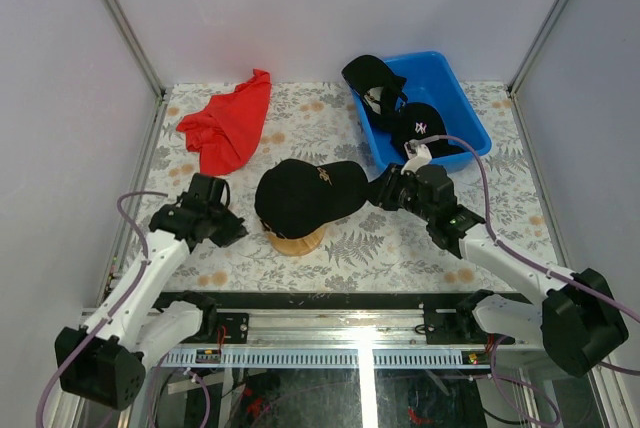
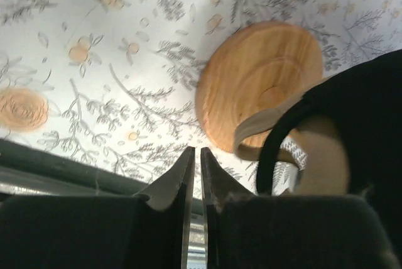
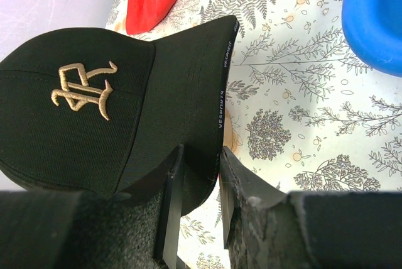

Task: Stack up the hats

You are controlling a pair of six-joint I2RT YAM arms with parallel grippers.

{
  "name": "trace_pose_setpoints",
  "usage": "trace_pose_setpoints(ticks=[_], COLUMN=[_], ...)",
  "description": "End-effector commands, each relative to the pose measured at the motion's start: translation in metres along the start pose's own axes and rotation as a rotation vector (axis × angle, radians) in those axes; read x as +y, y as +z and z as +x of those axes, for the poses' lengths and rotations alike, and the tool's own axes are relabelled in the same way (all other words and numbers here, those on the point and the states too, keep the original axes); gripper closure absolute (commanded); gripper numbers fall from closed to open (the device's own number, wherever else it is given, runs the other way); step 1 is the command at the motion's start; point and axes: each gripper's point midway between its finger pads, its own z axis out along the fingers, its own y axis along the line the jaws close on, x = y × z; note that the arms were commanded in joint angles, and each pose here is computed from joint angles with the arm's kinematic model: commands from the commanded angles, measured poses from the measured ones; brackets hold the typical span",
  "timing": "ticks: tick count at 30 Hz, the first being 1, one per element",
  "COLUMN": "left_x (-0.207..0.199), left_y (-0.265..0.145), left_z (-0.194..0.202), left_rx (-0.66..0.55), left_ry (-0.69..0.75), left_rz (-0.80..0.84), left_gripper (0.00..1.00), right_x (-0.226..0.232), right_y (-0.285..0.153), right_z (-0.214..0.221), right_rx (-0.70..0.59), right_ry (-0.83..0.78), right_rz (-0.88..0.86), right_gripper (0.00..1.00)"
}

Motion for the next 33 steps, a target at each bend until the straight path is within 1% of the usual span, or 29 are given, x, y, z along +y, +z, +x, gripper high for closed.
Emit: trace_pose_setpoints(ticks=[1,4,6,9,12,16,19,20,23,25,33], left_x=[0.029,0.042,0.048,0.057,0.046,0.025,0.013,0.005,-0.003,-0.005,-0.016], left_y=[-0.003,0.005,0.014,0.035,0.048,0.060,0.067,0.068,0.074,0.078,0.088], left_z=[0.029,0.064,0.079,0.091,0.092,0.088,0.096,0.097,0.109,0.111,0.100], left_rx=[0.092,0.228,0.271,0.293,0.307,0.312,0.345,0.352,0.378,0.375,0.321], left_ry=[-0.112,-0.211,-0.281,-0.373,-0.440,-0.486,-0.498,-0.504,-0.531,-0.552,-0.572], left_rz=[-0.047,-0.033,0.003,0.040,0.112,0.187,0.195,0.222,0.233,0.243,0.272], left_gripper=[0.96,0.99,1.00,1.00,1.00,0.99,0.98,0.98,0.98,0.97,0.95], right_x=[-0.013,-0.013,-0.011,-0.009,-0.009,-0.012,-0.013,-0.013,-0.013,-0.012,-0.018], right_y=[-0.004,-0.005,-0.005,-0.007,-0.010,-0.014,-0.016,-0.017,-0.019,-0.020,-0.016], right_z=[-0.009,-0.011,-0.013,-0.015,-0.014,-0.011,-0.012,-0.012,-0.015,-0.017,-0.017], right_rx=[-0.049,-0.062,-0.070,-0.081,-0.082,-0.085,-0.093,-0.093,-0.104,-0.113,-0.119], right_ry=[-0.068,-0.067,-0.063,-0.054,-0.045,-0.035,-0.029,-0.028,-0.024,-0.023,-0.013], right_rz=[0.071,0.068,0.064,0.059,0.057,0.066,0.071,0.074,0.080,0.082,0.106], right_gripper=[1.00,1.00,1.00,1.00,1.00,1.00,1.00,1.00,1.00,1.00,1.00])
